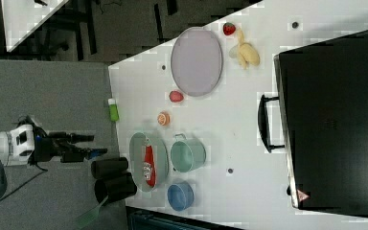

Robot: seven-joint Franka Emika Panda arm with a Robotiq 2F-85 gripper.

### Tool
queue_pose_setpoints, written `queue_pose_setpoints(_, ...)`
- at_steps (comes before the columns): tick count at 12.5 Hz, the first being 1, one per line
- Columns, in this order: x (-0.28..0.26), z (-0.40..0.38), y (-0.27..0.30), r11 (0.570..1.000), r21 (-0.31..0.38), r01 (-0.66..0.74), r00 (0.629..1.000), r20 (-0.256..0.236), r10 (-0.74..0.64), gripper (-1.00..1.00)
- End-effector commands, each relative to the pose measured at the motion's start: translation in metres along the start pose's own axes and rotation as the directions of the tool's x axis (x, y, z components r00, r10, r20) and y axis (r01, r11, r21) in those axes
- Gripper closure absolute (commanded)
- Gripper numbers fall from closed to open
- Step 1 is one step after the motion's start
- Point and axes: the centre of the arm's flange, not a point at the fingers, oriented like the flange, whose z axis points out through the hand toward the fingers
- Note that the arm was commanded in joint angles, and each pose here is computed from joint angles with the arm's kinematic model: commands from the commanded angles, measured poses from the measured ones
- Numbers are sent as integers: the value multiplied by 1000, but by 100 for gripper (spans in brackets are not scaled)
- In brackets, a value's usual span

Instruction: Pick ketchup from strainer and place it on the table

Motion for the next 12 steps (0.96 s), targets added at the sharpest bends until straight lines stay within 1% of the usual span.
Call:
queue_pose_setpoints(1,-50,21,-55,992,-6,123,992,13,-123,-100)
queue_pose_setpoints(4,-101,62,-101,967,-2,256,966,37,-256,-100)
queue_pose_setpoints(6,-128,98,-121,948,16,317,947,46,-317,-100)
queue_pose_setpoints(8,-144,137,-130,937,57,345,938,27,-347,-100)
queue_pose_setpoints(10,-147,175,-130,932,118,343,939,-5,-344,-100)
queue_pose_setpoints(12,-148,213,-126,925,174,338,941,-27,-338,-100)
